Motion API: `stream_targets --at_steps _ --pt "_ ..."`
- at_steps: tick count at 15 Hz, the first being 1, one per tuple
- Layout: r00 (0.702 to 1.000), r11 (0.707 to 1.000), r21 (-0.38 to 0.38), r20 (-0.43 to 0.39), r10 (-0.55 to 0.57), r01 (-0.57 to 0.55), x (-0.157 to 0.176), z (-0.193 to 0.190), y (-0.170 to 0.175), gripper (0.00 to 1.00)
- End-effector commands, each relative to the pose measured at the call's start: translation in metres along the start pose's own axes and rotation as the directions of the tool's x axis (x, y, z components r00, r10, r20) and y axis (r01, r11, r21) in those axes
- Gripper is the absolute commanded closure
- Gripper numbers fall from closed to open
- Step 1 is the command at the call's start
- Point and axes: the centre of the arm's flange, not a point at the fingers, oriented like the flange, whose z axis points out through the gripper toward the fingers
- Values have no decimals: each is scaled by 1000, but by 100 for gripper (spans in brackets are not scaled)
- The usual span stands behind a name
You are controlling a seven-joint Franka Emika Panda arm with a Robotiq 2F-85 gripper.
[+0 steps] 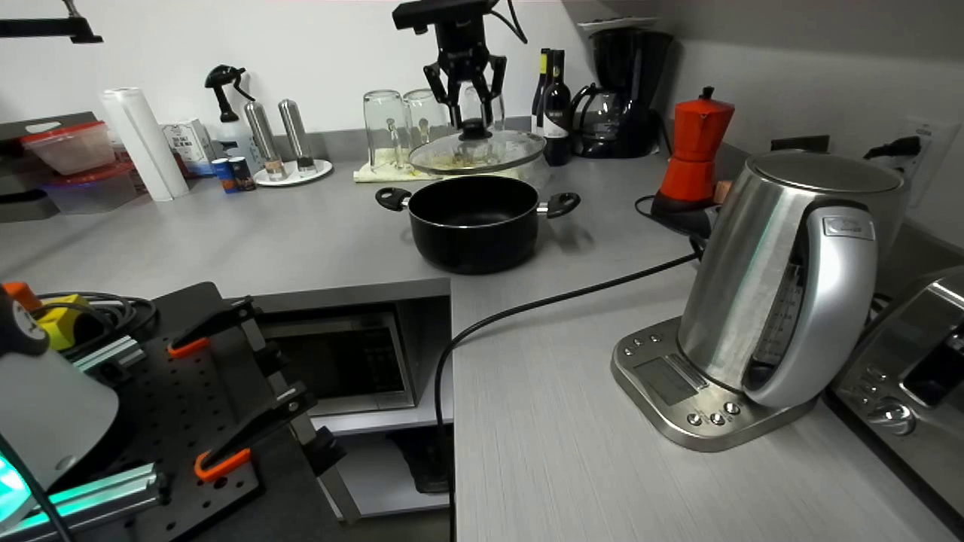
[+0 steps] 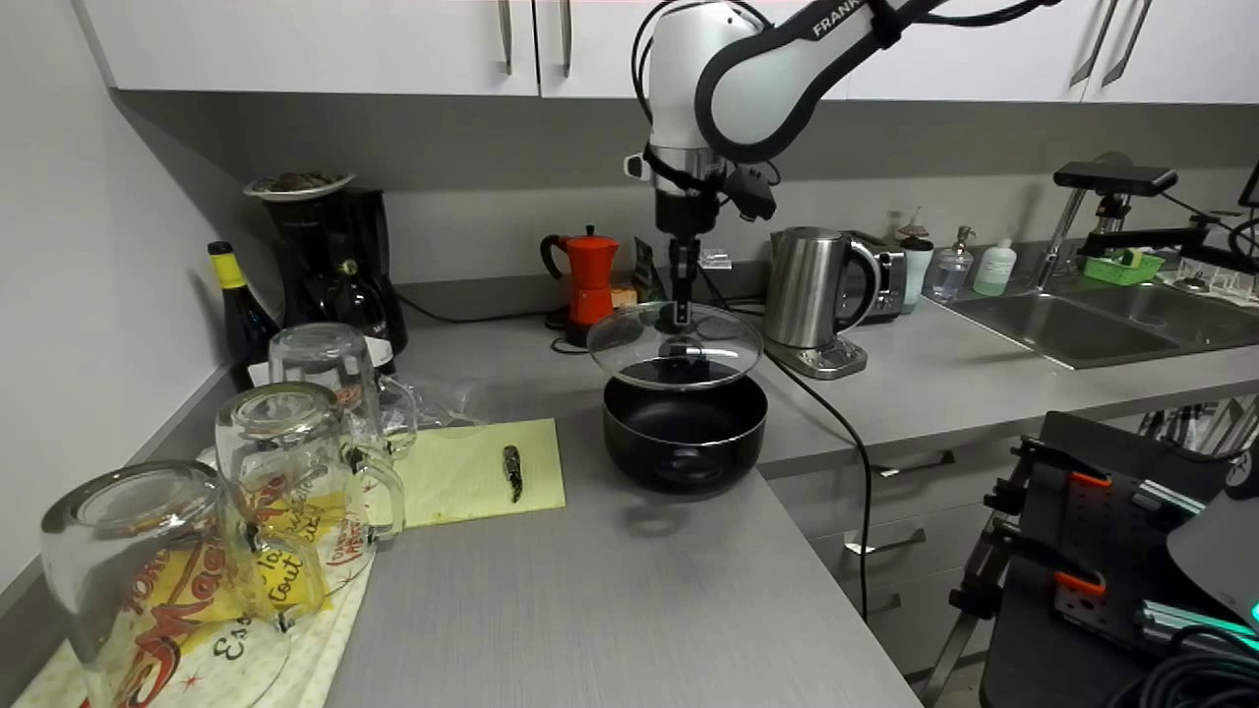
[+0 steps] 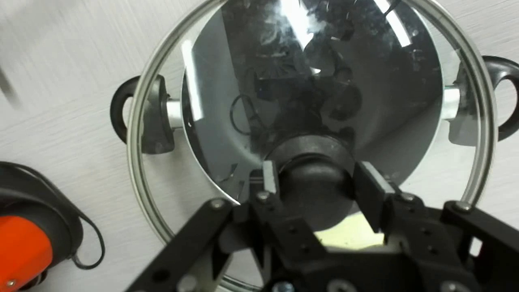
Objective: Remove the glass lid from the black pot and put it on the counter
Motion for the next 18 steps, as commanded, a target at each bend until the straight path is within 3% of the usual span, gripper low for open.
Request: stream_targets --at_steps 1,6,10,14,18 --pt "998 998 -41 -25 -49 48 -14 -36 -18 76" --pt "986 984 -67 -3 -165 164 -9 -38 -64 76" --pt "957 953 -91 30 -289 291 -13 -28 -112 76" --pt "905 897 -117 82 -418 425 -27 -15 -153 76" --pt "821 809 -145 157 -550 570 -56 4 -189 76"
